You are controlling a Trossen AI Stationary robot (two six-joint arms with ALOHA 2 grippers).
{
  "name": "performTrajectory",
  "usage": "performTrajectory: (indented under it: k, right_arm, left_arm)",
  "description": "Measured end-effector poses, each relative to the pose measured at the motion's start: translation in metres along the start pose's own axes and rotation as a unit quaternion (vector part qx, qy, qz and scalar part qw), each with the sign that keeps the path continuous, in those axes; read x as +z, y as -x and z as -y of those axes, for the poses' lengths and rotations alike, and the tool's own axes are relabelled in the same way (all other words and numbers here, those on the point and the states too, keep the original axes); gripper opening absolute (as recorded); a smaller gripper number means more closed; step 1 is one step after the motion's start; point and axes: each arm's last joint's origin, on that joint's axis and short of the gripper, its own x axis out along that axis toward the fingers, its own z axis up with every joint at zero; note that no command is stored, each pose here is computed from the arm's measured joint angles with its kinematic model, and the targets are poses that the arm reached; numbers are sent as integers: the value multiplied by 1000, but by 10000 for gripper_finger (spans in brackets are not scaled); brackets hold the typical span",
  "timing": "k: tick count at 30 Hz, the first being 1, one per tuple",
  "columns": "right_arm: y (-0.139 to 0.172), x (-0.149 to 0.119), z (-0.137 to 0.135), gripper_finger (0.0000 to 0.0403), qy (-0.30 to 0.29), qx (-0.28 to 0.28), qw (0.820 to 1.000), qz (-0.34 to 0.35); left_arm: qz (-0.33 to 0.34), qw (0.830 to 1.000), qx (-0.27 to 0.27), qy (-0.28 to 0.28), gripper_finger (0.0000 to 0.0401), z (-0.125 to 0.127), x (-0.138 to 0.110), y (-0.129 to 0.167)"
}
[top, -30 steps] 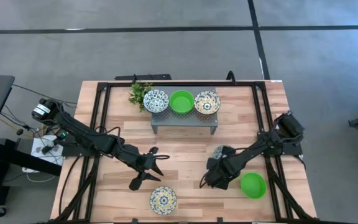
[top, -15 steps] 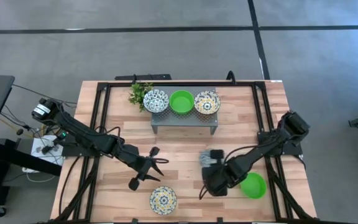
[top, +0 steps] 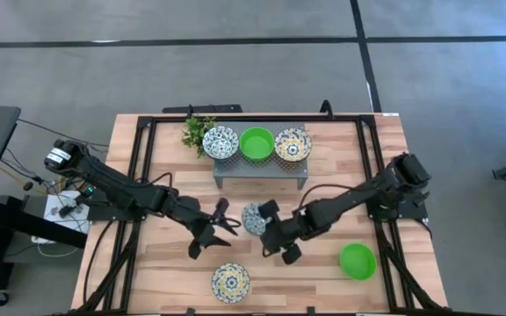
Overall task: Pick & Place Mini bowls
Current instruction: Stack the blue and white patterned bowl on the blue and white patterned bowls on the shelf
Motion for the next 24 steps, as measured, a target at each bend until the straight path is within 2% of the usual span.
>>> performTrajectory:
  k: [5,8,10,15,21,24]
  right_arm:
    - [-4,-2,12,16,12,2,1000,4]
    - [-10,1,15,16,27,10,999,26]
    - [-15,-1,14,19,40,12,999,13]
    - [-15,-3,13,18,48,15,999,4]
    - [-13,3,15,22,136,2,990,34]
    - [-14,2,19,26,156,-2,987,36]
  left_arm:
    - [-26,999,31,11,197,-17,-13,-3]
    - [-54,997,41,24,202,-25,-27,-9]
    - [-64,997,41,27,201,-27,-32,-11]
    - [-60,998,23,29,186,-25,-33,-12]
    - [-53,998,-9,33,153,-23,-34,-12]
    - [-53,998,-13,32,140,-22,-34,-12]
